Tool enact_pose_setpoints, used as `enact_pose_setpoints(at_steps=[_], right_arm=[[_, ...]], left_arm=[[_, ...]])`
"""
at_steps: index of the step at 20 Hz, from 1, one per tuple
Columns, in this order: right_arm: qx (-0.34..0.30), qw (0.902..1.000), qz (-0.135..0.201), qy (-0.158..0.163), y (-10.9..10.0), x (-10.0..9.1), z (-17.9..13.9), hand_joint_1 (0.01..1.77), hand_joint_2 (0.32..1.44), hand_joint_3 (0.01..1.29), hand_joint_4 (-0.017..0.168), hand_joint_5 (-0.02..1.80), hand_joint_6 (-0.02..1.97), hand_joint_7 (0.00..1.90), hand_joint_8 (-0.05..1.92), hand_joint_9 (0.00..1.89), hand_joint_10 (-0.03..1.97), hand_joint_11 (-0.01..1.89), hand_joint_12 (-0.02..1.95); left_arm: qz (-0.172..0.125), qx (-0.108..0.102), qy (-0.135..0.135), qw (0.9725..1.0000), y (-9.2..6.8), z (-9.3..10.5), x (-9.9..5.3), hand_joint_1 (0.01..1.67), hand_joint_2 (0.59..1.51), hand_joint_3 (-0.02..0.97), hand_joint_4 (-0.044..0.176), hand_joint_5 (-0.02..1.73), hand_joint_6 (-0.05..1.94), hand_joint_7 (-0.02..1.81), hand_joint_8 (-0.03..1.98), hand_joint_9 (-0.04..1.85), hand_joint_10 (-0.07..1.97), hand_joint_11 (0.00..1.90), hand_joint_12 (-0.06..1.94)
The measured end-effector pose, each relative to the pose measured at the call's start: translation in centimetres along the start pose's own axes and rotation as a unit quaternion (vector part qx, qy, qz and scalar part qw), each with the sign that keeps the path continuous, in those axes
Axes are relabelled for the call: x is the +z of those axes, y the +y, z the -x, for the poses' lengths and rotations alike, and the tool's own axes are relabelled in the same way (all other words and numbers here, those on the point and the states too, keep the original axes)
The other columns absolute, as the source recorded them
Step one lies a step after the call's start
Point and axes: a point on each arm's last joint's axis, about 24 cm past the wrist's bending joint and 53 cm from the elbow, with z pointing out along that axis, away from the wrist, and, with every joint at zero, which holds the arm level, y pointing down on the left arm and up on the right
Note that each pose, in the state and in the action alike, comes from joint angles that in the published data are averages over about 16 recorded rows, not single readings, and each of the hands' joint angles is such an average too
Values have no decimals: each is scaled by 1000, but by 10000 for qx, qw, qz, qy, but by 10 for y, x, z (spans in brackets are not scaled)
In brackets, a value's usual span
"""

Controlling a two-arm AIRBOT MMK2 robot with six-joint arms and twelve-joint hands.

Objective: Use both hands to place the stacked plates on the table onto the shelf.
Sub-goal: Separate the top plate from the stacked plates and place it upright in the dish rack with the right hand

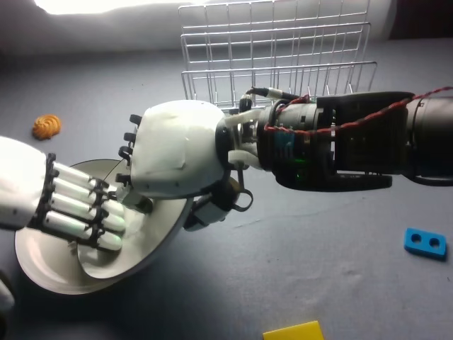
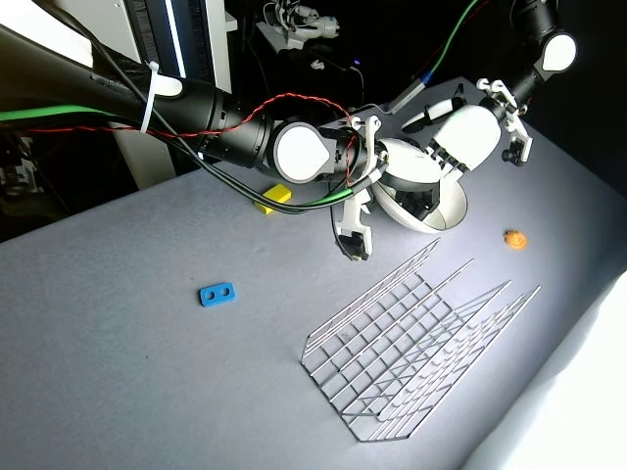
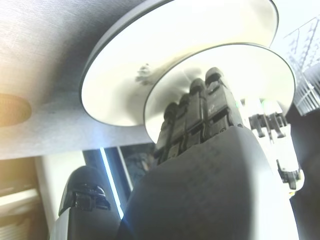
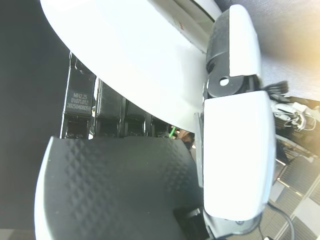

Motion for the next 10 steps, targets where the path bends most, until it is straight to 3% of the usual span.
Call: enact_pose_setpoints(at_steps=[6,10], right_arm=[[87,9999,44,-78,8,-3,13,1190,961,14,0,791,903,905,810,966,948,823,1198],[160,9997,73,-146,15,-7,25,1224,971,14,6,817,988,937,883,998,870,812,1204]], left_arm=[[171,73,-360,9992,7,31,-18,18,1122,18,6,20,5,12,-12,19,4,21,-2],[331,87,-622,9975,14,50,-35,18,1123,16,8,24,10,18,-11,20,4,20,-3]])
